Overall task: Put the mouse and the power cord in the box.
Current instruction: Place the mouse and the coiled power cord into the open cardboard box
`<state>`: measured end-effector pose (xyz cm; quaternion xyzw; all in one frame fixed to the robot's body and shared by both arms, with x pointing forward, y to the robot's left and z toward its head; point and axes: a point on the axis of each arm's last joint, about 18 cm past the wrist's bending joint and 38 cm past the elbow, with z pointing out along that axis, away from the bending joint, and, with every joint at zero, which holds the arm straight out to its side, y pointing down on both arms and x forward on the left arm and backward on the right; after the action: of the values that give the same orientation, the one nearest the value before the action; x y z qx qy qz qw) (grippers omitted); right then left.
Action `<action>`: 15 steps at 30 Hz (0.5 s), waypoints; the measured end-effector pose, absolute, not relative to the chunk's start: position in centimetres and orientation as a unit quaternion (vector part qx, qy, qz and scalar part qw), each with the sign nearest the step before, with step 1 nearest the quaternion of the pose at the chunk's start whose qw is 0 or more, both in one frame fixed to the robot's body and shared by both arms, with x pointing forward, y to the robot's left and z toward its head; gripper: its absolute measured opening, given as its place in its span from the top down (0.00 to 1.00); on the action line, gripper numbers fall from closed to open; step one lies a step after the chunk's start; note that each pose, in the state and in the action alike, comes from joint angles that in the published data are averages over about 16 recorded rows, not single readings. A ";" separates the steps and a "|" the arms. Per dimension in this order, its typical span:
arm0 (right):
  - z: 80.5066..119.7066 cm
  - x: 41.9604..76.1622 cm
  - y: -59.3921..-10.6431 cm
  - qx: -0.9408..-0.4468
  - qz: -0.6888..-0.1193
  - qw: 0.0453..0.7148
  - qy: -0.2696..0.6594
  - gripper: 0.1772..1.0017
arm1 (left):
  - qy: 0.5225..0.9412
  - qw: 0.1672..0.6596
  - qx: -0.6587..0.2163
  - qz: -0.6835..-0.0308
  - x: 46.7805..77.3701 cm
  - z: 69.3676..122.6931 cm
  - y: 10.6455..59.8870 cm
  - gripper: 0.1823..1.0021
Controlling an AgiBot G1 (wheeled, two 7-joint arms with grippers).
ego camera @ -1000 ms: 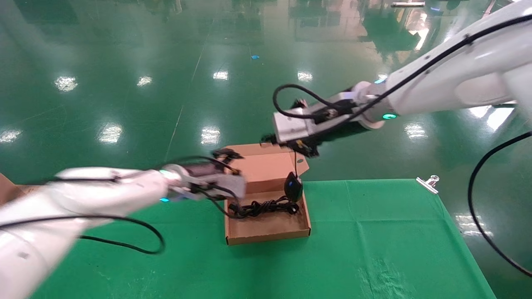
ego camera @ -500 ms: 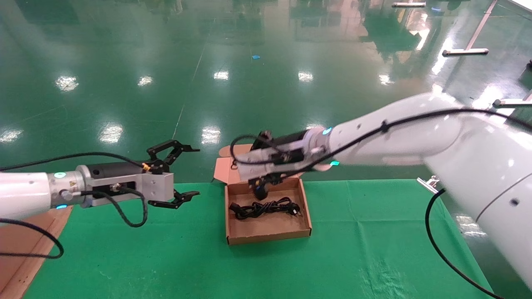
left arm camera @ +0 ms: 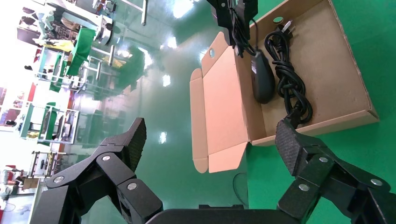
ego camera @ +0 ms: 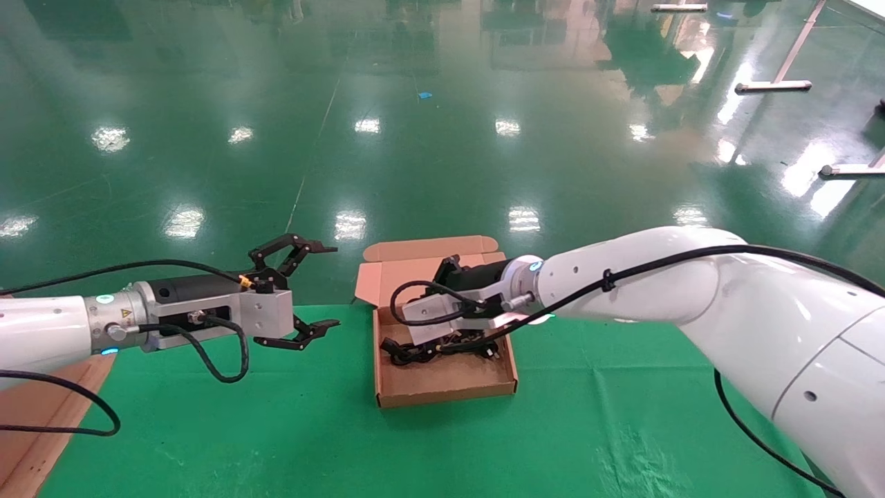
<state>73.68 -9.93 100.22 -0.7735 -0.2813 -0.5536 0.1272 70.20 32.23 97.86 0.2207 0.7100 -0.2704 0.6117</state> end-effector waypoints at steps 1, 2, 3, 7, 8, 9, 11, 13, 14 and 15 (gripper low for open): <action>100.2 73.7 -10.0 -0.773 -0.554 0.126 -0.281 0.91 | 0.710 0.612 0.221 -0.270 70.2 97.9 32.2 0.00; 100.1 73.7 -10.0 -0.773 -0.554 0.125 -0.281 0.90 | 0.710 0.612 0.221 -0.270 70.2 97.8 32.3 0.00; 100.1 73.8 -10.0 -0.773 -0.555 0.125 -0.281 0.90 | 0.710 0.612 0.221 -0.270 70.2 97.8 32.3 0.00; 100.2 73.7 -10.0 -0.773 -0.555 0.126 -0.281 0.87 | 0.710 0.611 0.220 -0.272 70.2 97.9 32.2 0.00; 100.2 73.7 -10.0 -0.774 -0.554 0.127 -0.280 0.86 | 0.710 0.611 0.220 -0.273 70.2 97.9 32.2 0.00; 100.2 73.7 -10.1 -0.774 -0.553 0.130 -0.279 0.85 | 0.710 0.611 0.219 -0.275 70.2 97.9 32.1 0.00; 100.1 73.5 -10.2 -0.777 -0.550 0.138 -0.275 0.82 | 0.709 0.609 0.217 -0.280 70.0 97.9 32.0 0.00; 99.9 73.4 -10.3 -0.780 -0.545 0.149 -0.270 0.78 | 0.708 0.607 0.214 -0.289 69.9 97.9 31.9 0.00; 99.7 73.3 -10.4 -0.782 -0.542 0.156 -0.267 0.76 | 0.708 0.606 0.213 -0.295 69.8 97.9 31.9 0.00; 99.6 73.2 -10.5 -0.784 -0.538 0.164 -0.263 0.74 | 0.707 0.604 0.211 -0.301 69.6 97.9 31.8 0.00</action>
<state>73.16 -10.54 99.58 -0.7837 -0.2627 -0.5384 0.1641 69.63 31.78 97.87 0.2106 0.7073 -0.3007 0.6041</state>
